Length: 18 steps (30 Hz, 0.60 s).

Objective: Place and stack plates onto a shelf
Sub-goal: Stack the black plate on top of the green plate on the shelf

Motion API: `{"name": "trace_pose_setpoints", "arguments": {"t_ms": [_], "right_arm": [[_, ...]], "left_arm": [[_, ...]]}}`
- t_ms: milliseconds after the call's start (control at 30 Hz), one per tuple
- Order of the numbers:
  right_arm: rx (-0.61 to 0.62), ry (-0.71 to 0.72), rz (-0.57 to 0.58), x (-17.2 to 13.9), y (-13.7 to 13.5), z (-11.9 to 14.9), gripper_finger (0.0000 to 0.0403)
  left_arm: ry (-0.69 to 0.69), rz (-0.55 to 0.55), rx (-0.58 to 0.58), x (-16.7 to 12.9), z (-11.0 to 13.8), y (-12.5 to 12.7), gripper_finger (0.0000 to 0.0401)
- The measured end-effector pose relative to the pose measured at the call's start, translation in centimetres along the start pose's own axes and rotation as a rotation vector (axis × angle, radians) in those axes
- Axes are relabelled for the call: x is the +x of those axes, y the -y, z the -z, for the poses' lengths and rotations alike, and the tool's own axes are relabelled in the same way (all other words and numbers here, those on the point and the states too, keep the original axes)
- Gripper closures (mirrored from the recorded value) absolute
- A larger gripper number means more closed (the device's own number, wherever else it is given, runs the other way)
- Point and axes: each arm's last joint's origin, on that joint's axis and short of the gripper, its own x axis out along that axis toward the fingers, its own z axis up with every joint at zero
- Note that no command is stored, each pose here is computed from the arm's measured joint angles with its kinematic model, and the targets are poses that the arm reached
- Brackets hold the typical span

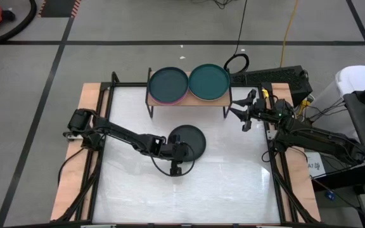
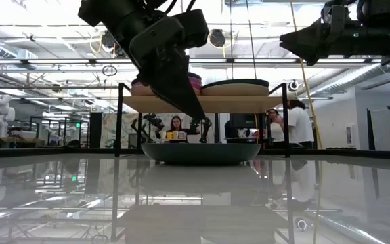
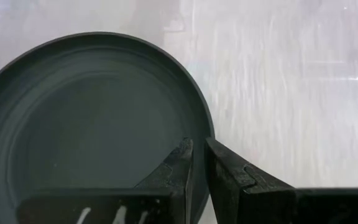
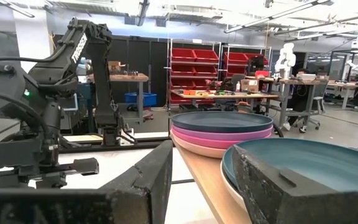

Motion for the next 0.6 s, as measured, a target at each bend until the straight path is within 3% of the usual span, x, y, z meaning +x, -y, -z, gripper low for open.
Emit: {"name": "trace_pose_setpoints", "arguments": {"t_ms": [600], "right_arm": [[-0.001,0.002,-0.002,0.0,0.0,-0.02,0.0257]], "left_arm": [[-0.024,-0.016,-0.062,-0.03,0.29,0.08,0.0354]]}}
